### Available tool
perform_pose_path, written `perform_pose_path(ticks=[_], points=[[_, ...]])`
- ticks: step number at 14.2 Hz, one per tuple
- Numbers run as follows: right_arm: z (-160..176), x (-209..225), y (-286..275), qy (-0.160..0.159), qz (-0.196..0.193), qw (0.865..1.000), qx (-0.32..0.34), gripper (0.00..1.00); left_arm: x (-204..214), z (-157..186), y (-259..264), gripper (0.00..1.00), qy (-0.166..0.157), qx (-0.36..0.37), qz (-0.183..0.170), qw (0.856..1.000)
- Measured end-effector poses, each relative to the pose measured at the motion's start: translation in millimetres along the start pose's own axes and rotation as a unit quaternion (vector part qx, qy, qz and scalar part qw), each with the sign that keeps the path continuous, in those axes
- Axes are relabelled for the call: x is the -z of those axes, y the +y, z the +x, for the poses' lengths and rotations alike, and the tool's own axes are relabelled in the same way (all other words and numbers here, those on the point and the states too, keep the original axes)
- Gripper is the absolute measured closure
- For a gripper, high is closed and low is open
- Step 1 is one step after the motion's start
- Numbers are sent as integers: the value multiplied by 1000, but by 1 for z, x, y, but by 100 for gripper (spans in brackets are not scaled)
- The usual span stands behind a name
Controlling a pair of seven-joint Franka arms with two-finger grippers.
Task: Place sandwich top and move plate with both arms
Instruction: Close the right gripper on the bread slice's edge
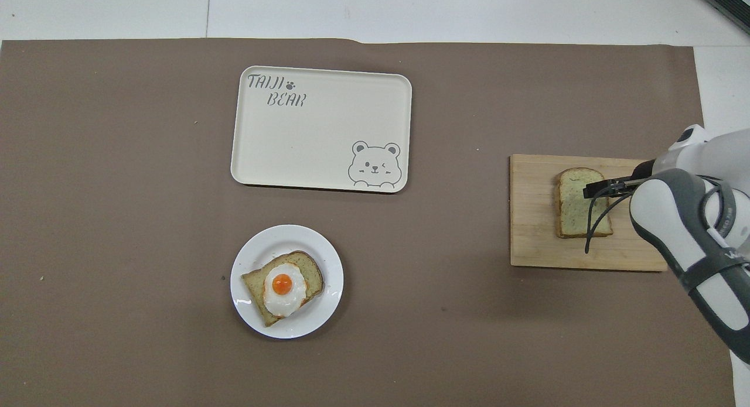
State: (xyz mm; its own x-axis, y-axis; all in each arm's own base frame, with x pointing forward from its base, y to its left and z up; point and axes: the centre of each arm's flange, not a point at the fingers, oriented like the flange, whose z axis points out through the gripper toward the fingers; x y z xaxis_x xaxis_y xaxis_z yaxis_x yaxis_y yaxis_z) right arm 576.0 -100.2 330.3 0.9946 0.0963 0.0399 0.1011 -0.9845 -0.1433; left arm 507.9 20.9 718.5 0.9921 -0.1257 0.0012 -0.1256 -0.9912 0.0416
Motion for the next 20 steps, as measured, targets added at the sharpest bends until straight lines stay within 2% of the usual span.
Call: perform_pose_path(ticks=[3, 11, 12, 13, 14, 20], points=[[-9, -11, 24, 2, 19, 1000, 10, 0, 0, 0, 0, 0, 0, 0, 0, 1000], [-9, -14, 22, 1, 21, 1000, 12, 0, 0, 0, 0, 0, 0, 0, 0, 1000], [-9, -15, 22, 0, 21, 1000, 12, 0, 0, 0, 0, 0, 0, 0, 0, 1000], [-9, -15, 21, 0, 21, 1000, 12, 6, 0, 0, 0, 0, 0, 0, 0, 1000], [-9, -15, 21, 0, 21, 1000, 12, 6, 0, 0, 0, 0, 0, 0, 0, 1000], [-9, -15, 21, 0, 22, 1000, 4, 73, 0, 0, 0, 0, 0, 2, 0, 1000]])
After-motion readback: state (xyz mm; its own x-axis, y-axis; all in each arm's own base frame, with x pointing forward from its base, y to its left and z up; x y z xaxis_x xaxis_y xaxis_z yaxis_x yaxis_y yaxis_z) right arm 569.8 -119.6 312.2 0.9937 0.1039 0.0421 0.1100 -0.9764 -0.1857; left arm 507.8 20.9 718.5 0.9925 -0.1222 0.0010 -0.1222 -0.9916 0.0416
